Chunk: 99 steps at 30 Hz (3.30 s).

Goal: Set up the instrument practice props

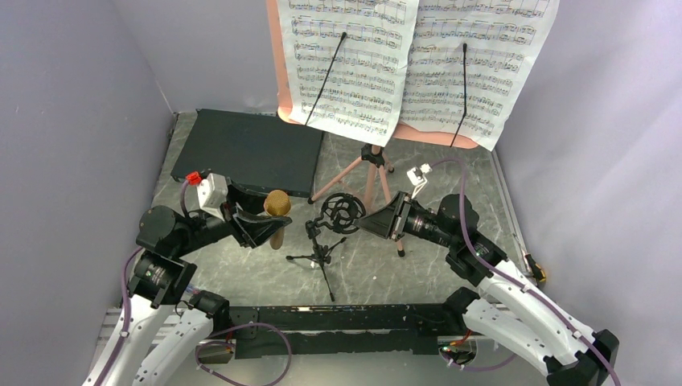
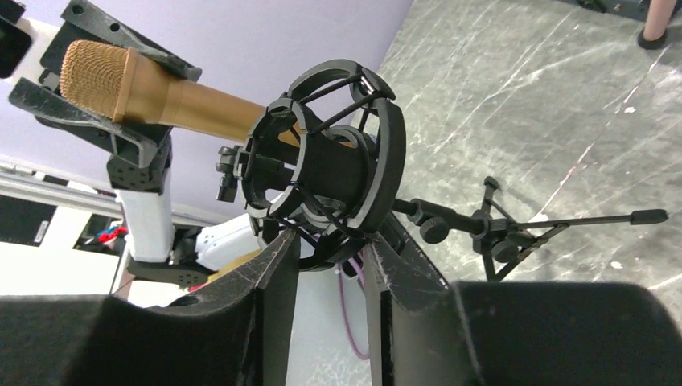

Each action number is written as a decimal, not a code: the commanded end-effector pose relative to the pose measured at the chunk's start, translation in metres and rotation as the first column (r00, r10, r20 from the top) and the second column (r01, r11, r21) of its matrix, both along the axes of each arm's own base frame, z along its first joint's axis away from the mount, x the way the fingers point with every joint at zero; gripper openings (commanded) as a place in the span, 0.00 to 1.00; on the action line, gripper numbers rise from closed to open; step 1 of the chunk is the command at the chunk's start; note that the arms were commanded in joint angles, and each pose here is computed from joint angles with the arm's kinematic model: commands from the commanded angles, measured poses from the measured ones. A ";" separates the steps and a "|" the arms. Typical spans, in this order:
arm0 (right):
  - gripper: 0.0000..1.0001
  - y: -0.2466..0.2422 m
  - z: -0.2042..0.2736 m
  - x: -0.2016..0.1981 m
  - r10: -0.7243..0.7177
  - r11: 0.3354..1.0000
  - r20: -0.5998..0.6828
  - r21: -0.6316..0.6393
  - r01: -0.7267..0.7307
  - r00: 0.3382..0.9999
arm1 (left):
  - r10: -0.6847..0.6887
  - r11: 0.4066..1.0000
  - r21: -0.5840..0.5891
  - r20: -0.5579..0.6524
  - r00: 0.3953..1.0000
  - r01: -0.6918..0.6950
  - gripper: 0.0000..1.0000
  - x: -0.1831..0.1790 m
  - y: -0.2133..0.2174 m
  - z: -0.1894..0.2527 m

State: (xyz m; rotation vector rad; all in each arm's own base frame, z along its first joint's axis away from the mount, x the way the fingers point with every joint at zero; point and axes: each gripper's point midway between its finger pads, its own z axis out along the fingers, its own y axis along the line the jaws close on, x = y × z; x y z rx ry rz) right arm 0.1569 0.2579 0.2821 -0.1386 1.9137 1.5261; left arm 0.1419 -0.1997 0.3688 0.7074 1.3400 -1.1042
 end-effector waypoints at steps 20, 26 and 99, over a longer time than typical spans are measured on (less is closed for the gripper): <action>0.25 -0.027 0.022 -0.024 -0.085 0.984 -0.105 0.148 0.100 0.991 | 0.040 0.999 -0.035 0.046 0.998 -0.038 0.03 0.011 0.000 0.027; 0.26 -0.040 0.021 -0.023 -0.156 0.977 -0.129 0.129 0.173 0.979 | 0.040 0.998 -0.042 0.062 0.997 -0.037 0.03 0.011 0.000 0.038; 0.99 -0.116 -0.006 0.009 -0.468 0.812 0.130 -0.327 0.484 0.874 | -0.179 0.970 -0.161 0.032 0.983 0.182 0.03 0.008 -0.139 0.178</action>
